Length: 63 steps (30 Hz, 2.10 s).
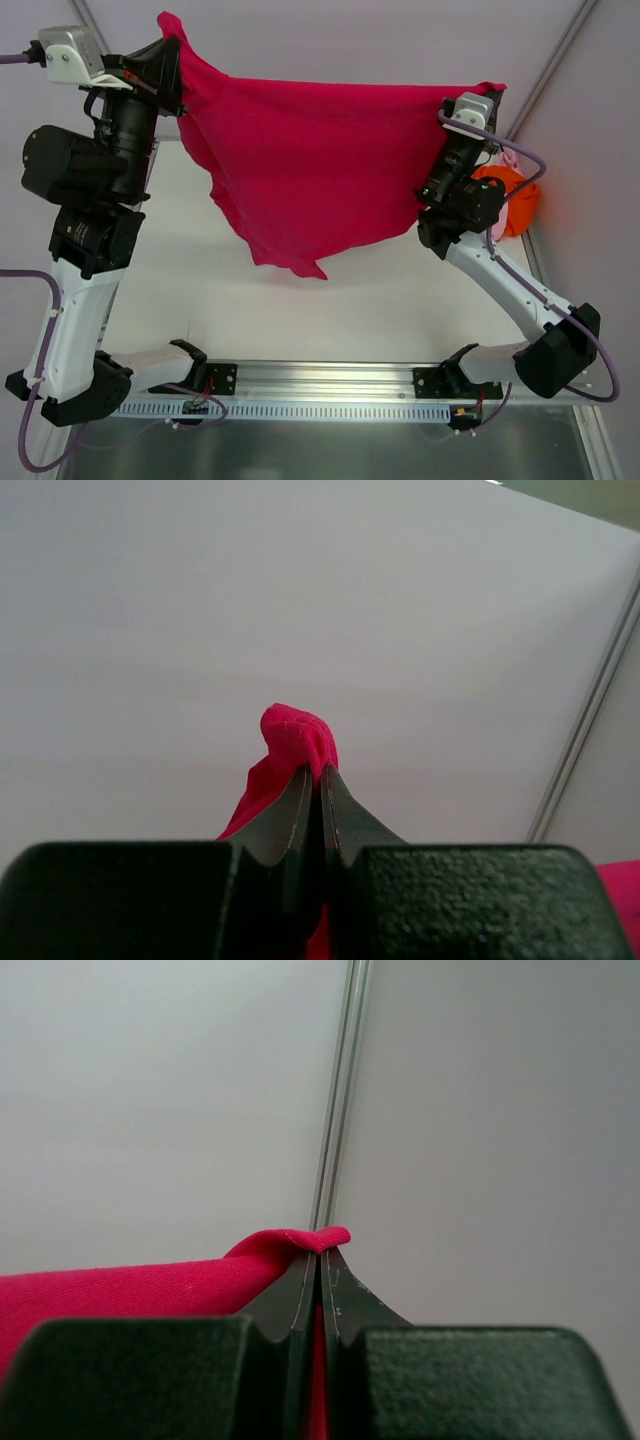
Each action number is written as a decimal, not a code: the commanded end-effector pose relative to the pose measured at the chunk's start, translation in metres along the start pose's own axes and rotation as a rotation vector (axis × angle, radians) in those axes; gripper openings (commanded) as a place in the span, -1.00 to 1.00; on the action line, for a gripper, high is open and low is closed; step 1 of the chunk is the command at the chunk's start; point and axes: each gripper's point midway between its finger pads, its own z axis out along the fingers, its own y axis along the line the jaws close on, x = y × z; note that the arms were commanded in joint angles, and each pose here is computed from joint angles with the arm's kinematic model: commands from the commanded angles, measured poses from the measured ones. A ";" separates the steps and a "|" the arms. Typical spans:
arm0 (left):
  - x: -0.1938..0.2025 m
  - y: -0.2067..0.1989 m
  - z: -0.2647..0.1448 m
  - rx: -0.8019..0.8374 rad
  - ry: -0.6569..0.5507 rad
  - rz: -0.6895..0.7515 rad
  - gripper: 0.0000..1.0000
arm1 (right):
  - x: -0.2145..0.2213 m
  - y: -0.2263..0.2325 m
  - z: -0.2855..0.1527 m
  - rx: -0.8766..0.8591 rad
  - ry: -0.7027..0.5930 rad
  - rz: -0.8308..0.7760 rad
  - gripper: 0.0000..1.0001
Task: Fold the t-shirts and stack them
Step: Flatten out the tshirt
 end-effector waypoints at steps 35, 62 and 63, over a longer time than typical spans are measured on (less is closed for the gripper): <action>0.065 0.014 0.092 -0.099 0.033 0.125 -1.00 | 0.053 0.052 0.018 0.127 0.021 0.035 -0.98; -0.024 -0.021 -0.014 0.063 -0.043 -0.013 -1.00 | -0.023 -0.055 -0.031 0.132 0.045 0.155 -0.98; -0.018 -0.019 -0.017 0.057 -0.034 -0.011 -1.00 | -0.016 -0.056 -0.036 0.129 0.063 0.185 -0.98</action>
